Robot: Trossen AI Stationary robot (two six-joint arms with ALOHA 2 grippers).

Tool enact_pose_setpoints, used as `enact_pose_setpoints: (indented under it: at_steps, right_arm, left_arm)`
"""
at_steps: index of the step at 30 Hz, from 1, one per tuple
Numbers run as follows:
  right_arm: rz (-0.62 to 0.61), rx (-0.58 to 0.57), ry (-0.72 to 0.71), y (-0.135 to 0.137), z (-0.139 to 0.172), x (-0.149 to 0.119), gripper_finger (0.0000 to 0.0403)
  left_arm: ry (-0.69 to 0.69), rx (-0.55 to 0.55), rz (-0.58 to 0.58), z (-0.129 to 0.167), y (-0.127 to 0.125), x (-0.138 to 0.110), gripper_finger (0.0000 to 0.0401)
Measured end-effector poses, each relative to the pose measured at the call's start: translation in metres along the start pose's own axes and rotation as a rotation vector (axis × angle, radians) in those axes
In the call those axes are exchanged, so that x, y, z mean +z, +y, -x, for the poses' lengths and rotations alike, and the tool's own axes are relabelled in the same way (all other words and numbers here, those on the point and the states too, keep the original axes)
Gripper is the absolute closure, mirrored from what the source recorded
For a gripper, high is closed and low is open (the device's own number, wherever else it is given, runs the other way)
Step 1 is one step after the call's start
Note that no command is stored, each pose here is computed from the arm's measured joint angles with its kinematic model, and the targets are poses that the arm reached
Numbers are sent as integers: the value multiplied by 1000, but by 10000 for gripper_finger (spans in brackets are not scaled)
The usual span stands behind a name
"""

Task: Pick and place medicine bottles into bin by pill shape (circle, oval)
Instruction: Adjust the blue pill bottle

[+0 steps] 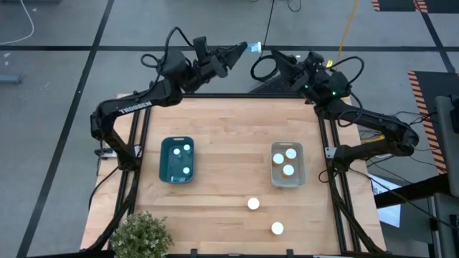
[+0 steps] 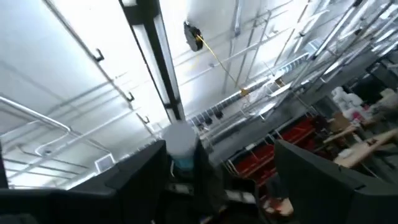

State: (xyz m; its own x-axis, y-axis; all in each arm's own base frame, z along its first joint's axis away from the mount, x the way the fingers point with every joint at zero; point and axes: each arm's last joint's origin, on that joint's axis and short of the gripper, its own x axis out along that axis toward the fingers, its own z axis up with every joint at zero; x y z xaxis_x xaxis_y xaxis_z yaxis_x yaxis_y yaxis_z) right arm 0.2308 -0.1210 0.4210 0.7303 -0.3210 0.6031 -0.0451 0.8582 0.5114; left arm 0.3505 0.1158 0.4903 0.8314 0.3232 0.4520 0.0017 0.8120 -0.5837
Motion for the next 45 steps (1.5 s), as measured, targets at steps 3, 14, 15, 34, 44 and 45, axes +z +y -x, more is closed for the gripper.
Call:
enact_pose_setpoints:
  at_steps: [3,14,15,34,44,45]
  right_arm:
    - [-2,40,16,4,-13,4,120]
    - [-34,30,79,5,-31,5,122]
    - [-31,31,78,5,-31,5,122]
    - [5,19,144,2,-30,0,157]
    - [10,29,151,2,-30,0,232]
    - [10,28,151,2,-30,0,239]
  left_arm:
    - [5,1,-1,-1,0,-5,290]
    - [-32,-5,-2,-4,-1,-9,290]
    - [-37,2,-2,-4,0,-9,290]
    - [-18,56,-3,-8,8,-20,290]
    - [15,80,-26,-8,11,-23,290]
    - [18,82,-26,-8,11,-24,290]
